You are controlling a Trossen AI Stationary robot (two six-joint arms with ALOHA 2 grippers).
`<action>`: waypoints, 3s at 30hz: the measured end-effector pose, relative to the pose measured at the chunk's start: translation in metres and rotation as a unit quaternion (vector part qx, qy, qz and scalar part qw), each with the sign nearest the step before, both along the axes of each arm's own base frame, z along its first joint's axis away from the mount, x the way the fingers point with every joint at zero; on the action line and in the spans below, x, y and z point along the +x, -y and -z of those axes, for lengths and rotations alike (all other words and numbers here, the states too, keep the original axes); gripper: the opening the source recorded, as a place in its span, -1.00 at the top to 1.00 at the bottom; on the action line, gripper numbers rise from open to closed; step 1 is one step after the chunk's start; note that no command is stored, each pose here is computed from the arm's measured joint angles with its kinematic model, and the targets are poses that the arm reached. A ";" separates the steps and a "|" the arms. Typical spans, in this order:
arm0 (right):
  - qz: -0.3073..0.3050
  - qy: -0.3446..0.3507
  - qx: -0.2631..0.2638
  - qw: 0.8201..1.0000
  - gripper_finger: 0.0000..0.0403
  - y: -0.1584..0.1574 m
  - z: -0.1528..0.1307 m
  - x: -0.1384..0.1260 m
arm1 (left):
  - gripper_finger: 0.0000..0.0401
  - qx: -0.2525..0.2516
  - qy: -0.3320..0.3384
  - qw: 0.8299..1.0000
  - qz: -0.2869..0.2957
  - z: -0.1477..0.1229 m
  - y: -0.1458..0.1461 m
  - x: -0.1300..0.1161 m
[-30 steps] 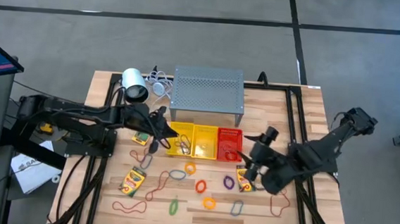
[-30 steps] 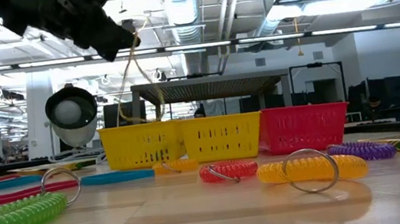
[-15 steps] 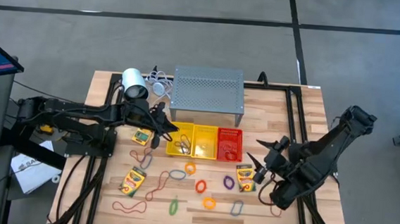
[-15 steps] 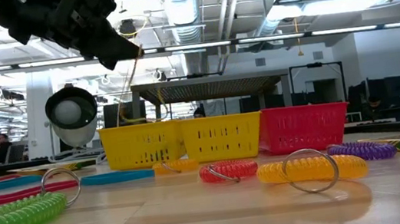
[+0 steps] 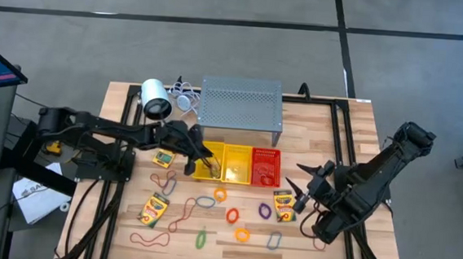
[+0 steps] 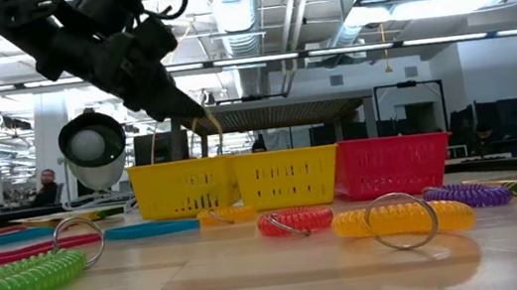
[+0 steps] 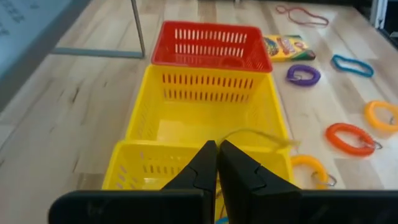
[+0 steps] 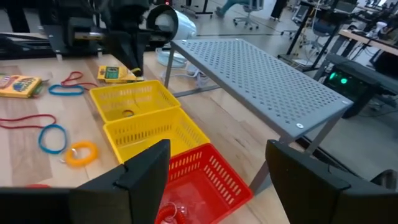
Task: Pick & Place Office Desk Supplies
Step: Put the yellow rubber band into the left yellow basket, then put the purple spring keychain into the red basket
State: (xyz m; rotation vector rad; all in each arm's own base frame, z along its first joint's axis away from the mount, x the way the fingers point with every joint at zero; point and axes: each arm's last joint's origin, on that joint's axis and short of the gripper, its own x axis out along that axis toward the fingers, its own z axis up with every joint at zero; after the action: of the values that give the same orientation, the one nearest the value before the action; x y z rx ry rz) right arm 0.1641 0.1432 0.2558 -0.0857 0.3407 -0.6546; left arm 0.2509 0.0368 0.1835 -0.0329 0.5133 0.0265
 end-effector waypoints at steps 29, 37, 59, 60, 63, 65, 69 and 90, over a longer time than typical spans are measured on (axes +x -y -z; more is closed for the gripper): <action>0.000 0.005 0.011 1.000 -0.29 -0.001 0.000 0.001 | 0.94 0.020 -0.127 0.991 -0.027 0.019 -0.003 0.003; -0.001 -0.001 0.017 1.000 -0.29 -0.001 0.001 0.001 | 0.77 0.020 -0.131 0.991 -0.027 0.019 -0.003 0.003; -0.002 -0.002 0.019 1.000 -0.29 -0.002 0.001 0.001 | 0.04 0.024 -0.091 0.995 -0.032 0.009 -0.004 0.005; -0.004 -0.003 0.020 1.000 -0.29 -0.002 0.001 0.001 | 0.04 0.024 -0.084 0.996 -0.033 0.006 -0.003 0.004; -0.009 -0.001 0.022 1.000 -0.29 -0.004 0.001 0.000 | 0.04 0.026 -0.055 0.998 -0.035 -0.007 -0.003 0.000; -0.015 0.000 0.024 1.000 -0.29 -0.007 0.001 -0.002 | 0.05 0.018 -0.031 0.999 -0.034 -0.018 -0.002 -0.004; -0.037 0.008 0.036 0.999 -0.29 -0.014 -0.001 -0.007 | 0.07 -0.005 0.030 1.000 0.001 -0.042 0.005 -0.014; -0.200 0.030 0.108 0.973 -0.29 -0.049 -0.033 0.003 | 0.09 -0.070 0.097 0.982 0.147 -0.067 0.073 -0.026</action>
State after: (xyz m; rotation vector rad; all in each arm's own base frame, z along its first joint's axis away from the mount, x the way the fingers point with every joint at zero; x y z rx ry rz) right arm 0.1676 0.1926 0.2890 0.0727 0.3236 -0.2185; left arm 0.2254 -0.0357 0.2507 -0.0968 0.3196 -0.2995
